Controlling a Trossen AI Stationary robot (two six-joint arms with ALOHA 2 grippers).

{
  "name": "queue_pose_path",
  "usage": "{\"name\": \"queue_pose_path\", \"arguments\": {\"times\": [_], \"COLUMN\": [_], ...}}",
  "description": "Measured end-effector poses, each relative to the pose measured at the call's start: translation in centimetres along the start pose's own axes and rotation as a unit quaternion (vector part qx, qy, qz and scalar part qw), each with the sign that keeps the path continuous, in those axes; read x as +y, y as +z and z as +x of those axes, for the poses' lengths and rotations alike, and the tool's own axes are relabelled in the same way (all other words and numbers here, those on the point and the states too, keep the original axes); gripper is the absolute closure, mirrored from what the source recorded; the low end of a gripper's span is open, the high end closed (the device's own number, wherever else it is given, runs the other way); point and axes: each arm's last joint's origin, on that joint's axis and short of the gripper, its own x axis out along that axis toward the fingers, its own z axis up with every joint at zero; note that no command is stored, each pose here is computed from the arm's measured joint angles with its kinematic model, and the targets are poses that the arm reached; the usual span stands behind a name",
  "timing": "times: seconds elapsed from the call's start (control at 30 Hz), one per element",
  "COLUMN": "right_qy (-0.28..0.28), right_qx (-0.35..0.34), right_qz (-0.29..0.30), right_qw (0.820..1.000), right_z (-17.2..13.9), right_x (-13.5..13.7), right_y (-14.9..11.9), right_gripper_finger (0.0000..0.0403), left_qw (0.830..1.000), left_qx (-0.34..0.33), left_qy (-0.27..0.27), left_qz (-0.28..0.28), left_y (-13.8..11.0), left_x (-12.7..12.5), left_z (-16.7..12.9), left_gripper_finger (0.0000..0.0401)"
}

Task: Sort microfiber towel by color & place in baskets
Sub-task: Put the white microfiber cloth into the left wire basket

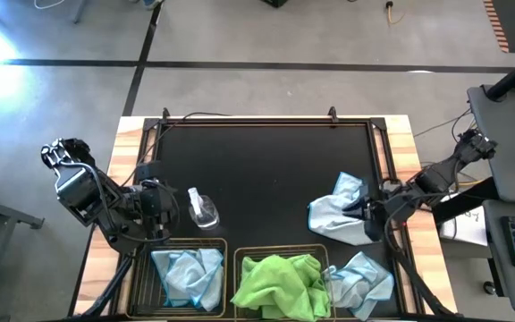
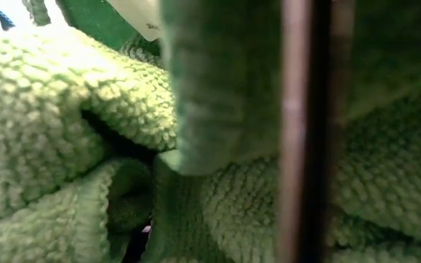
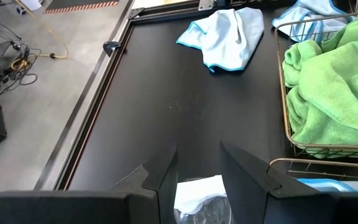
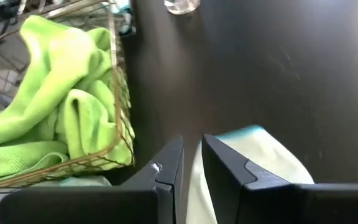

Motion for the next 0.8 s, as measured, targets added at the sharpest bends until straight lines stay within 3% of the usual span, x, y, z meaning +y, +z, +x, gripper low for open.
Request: {"name": "queue_pose_path", "arguments": {"times": [0.2,0.43,0.6,0.8], "right_qy": [-0.059,-0.126,-0.142,-0.187], "right_qx": [0.054,0.128,0.175,0.2], "right_qz": [0.107,0.221,0.247,0.236], "right_qw": [0.991,0.959,0.942,0.932], "right_z": [-1.4,-2.1,-1.0,0.7], "right_x": [-2.1,-3.5,-3.2,-2.5], "right_y": [-1.6,-3.2,-3.9,-4.2], "right_gripper_finger": [0.0349,0.0349,0.0349,0.0349], "left_qw": [1.0,1.0,1.0,1.0], "left_qx": [0.0,0.0,0.0,0.0], "left_qy": [0.0,0.0,0.0,0.0], "left_qz": [-0.002,-0.002,-0.005,-0.006], "left_y": [0.0,0.0,0.0,0.0], "left_x": [0.0,0.0,0.0,0.0], "left_z": [0.0,0.0,0.0,0.0], "left_gripper_finger": [0.0298,0.0298,0.0298,0.0298]}}
